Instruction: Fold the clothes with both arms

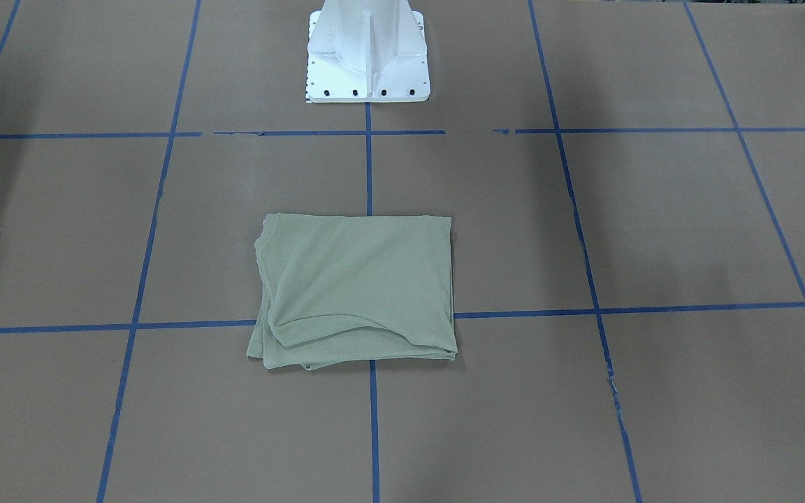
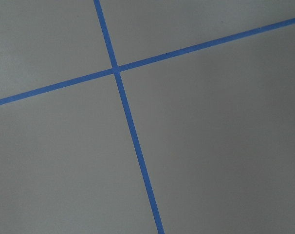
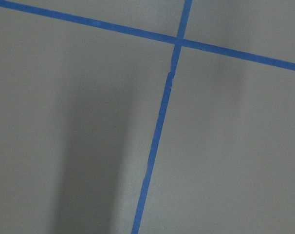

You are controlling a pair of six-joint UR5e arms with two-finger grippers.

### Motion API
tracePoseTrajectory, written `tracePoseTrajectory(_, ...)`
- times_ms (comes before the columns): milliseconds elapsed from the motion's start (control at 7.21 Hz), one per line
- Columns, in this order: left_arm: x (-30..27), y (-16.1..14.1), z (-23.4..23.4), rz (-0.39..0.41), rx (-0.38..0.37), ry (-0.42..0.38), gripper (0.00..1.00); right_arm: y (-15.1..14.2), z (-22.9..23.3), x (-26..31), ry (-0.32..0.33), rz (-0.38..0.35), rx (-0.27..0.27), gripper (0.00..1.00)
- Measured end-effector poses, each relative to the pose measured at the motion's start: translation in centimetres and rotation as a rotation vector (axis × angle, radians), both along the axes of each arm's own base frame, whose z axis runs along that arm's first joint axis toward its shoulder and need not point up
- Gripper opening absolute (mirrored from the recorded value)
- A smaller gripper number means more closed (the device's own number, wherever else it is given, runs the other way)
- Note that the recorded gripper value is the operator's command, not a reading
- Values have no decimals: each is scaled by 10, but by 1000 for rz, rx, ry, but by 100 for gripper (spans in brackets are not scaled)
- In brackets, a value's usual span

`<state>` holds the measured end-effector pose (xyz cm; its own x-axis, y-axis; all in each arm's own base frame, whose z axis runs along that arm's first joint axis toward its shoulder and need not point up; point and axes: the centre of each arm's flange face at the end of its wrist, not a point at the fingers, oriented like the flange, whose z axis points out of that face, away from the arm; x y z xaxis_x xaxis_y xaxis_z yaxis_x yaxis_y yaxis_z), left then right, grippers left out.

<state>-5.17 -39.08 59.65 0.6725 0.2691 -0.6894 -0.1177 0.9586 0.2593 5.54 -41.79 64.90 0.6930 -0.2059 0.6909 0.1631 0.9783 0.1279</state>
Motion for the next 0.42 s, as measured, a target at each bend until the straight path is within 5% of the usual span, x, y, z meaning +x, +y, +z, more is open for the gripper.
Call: tracePoseTrajectory(416, 0, 4, 4, 0, -11, -2, 100, 2, 0, 4, 0, 9, -1, 100)
